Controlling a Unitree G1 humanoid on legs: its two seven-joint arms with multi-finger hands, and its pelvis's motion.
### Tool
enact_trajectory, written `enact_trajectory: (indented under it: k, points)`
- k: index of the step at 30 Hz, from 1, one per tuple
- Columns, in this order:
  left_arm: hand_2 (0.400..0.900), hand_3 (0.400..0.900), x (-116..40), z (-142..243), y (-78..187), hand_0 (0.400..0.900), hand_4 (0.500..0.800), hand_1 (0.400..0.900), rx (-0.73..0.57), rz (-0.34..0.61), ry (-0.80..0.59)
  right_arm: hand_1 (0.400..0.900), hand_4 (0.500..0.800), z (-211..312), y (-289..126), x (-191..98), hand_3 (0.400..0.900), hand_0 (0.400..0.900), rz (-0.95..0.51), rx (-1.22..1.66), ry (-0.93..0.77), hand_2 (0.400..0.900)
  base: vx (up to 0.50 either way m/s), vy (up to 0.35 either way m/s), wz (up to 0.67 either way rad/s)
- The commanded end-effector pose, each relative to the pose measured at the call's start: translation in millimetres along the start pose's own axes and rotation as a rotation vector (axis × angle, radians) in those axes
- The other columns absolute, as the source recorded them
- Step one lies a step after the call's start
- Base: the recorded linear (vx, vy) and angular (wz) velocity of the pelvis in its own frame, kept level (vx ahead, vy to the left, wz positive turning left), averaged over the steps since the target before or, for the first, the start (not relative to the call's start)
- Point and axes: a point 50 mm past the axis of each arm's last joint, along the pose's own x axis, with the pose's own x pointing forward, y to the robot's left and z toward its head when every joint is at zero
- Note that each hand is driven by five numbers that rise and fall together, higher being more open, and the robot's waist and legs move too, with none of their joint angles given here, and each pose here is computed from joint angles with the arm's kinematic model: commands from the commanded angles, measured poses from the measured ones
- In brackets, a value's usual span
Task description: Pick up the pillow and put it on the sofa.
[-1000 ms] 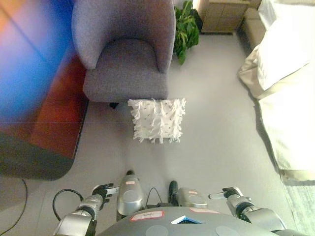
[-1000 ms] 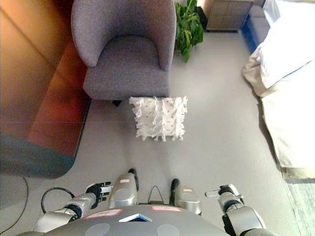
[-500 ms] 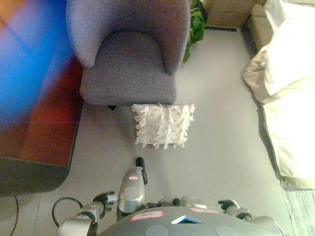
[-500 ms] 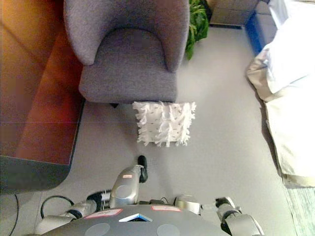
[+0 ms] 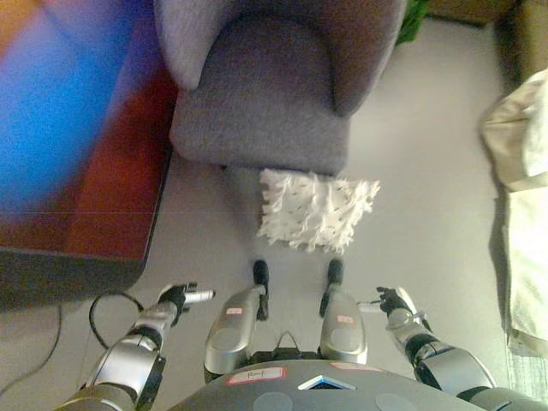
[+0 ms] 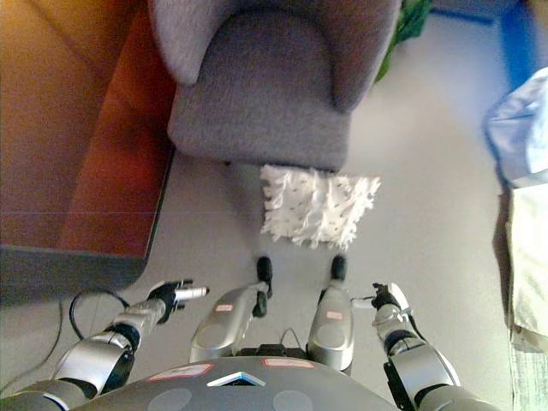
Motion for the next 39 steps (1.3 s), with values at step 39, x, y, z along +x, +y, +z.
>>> enact_trajectory:
  k: [39]
  points:
    - [0.9, 0.9, -6.2, -10.9, -6.0, 0.9, 0.8, 0.9, -0.137, -0.146, -0.069, 0.9, 0.8, 225.4, -365.7, -150.7, 0.9, 0.9, -0.747, -0.305, -0.233, 0.9, 0.007, -0.008, 0.12]
